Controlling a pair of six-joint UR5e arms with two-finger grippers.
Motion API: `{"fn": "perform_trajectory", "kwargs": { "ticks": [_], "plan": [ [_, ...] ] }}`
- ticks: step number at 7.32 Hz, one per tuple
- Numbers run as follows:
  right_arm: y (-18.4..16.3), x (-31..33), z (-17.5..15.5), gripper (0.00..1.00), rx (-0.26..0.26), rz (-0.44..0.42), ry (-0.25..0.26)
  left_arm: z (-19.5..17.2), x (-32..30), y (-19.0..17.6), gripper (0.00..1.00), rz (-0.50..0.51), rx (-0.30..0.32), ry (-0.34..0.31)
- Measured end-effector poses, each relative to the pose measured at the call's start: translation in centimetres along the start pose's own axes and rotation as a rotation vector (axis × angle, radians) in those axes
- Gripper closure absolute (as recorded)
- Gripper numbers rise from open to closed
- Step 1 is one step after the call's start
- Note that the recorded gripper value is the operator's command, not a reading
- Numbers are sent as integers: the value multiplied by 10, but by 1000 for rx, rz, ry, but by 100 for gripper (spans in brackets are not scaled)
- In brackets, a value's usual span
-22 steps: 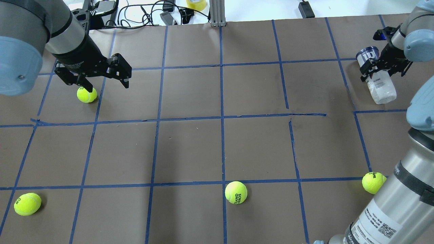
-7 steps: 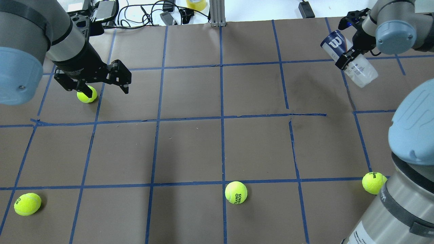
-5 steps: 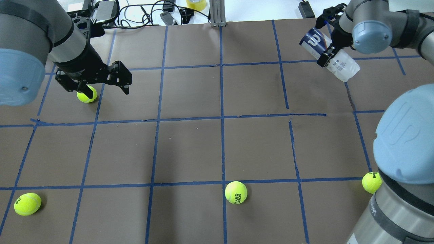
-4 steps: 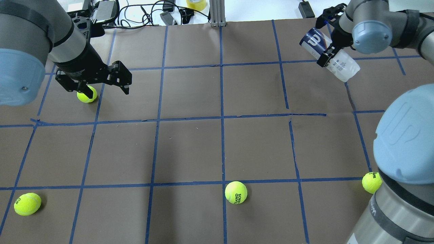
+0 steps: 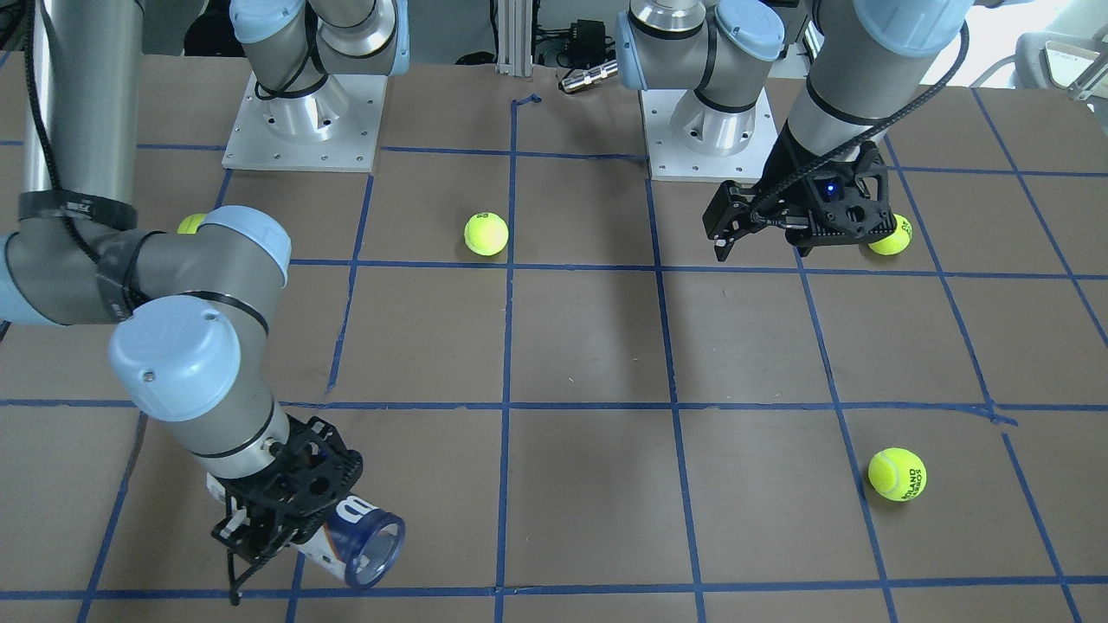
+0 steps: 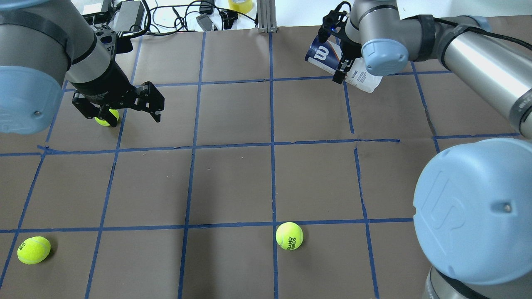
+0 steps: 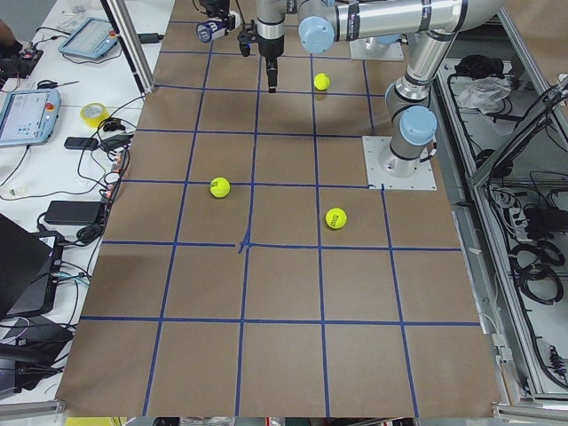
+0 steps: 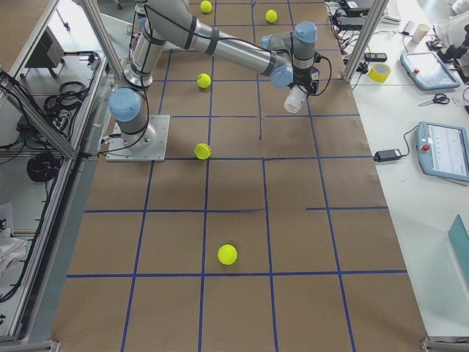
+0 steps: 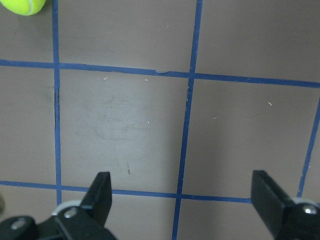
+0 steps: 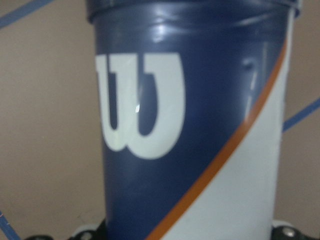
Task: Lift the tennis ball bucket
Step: 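Carry the can with the right gripper toward the table center, tilting it sideways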
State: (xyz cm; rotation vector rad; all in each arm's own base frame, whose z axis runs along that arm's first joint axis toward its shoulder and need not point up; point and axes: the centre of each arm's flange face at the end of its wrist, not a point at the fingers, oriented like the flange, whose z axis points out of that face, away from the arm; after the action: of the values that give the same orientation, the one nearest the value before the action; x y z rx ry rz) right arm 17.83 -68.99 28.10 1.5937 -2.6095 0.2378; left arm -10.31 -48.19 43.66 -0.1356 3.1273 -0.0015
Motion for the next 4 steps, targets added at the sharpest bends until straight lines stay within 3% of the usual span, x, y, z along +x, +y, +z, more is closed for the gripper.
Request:
{"fn": "perform_trajectory", "kwargs": {
  "ticks": [3, 4],
  "plan": [
    [-73, -78, -1, 27, -98, -229, 64, -1, 2, 6, 0, 6, 6, -2],
    [-88, -98, 2, 27, -105, -302, 62, -2, 2, 7, 0, 7, 7, -4]
  ]
}}
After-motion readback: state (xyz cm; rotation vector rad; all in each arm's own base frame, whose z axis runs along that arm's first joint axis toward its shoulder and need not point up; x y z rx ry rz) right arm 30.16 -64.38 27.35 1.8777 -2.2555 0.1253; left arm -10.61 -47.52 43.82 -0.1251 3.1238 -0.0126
